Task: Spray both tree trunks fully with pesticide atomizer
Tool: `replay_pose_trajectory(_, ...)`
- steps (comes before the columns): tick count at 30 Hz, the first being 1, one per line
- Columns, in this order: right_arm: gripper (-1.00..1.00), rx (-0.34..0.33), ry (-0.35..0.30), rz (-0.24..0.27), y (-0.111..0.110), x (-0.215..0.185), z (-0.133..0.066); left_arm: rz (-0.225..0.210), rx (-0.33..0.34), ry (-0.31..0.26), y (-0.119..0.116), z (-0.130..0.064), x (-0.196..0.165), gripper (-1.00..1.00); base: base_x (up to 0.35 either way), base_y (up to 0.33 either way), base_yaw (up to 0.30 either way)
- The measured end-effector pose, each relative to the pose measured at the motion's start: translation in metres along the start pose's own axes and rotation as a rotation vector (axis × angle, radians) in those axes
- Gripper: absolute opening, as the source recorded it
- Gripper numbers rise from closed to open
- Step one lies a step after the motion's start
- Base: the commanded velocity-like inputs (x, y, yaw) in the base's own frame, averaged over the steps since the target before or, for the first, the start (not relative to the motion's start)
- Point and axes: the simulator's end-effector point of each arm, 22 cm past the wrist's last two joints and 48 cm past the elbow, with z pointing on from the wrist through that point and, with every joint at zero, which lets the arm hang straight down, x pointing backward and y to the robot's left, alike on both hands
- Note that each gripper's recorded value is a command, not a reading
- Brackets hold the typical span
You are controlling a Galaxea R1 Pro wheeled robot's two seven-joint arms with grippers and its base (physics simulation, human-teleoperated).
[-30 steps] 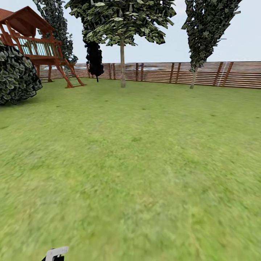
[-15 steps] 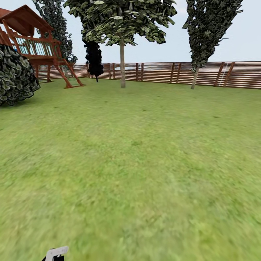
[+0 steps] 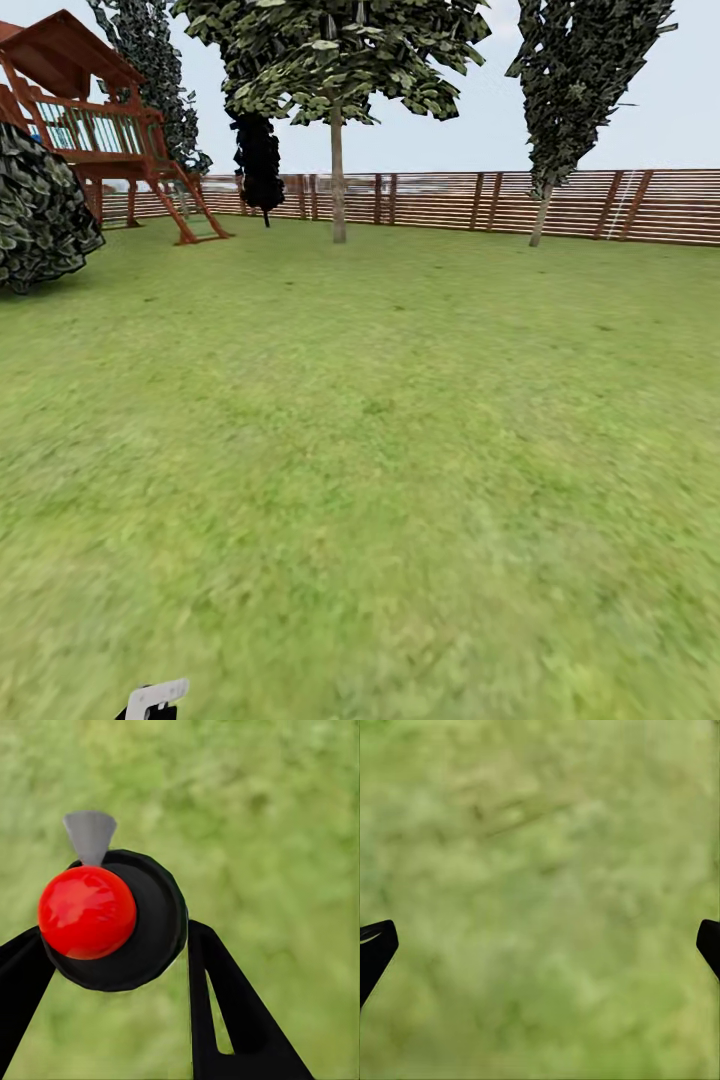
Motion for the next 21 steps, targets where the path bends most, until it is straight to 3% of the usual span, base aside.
replay_pose_trajectory(21, 1.0, 0.0, 0.0, 0.0, 0.0, 0.0, 0.0, 0.0, 0.0, 0.0, 0.0, -0.0001, 0.0002, -1.0, 0.34, 0.0, 0.0)
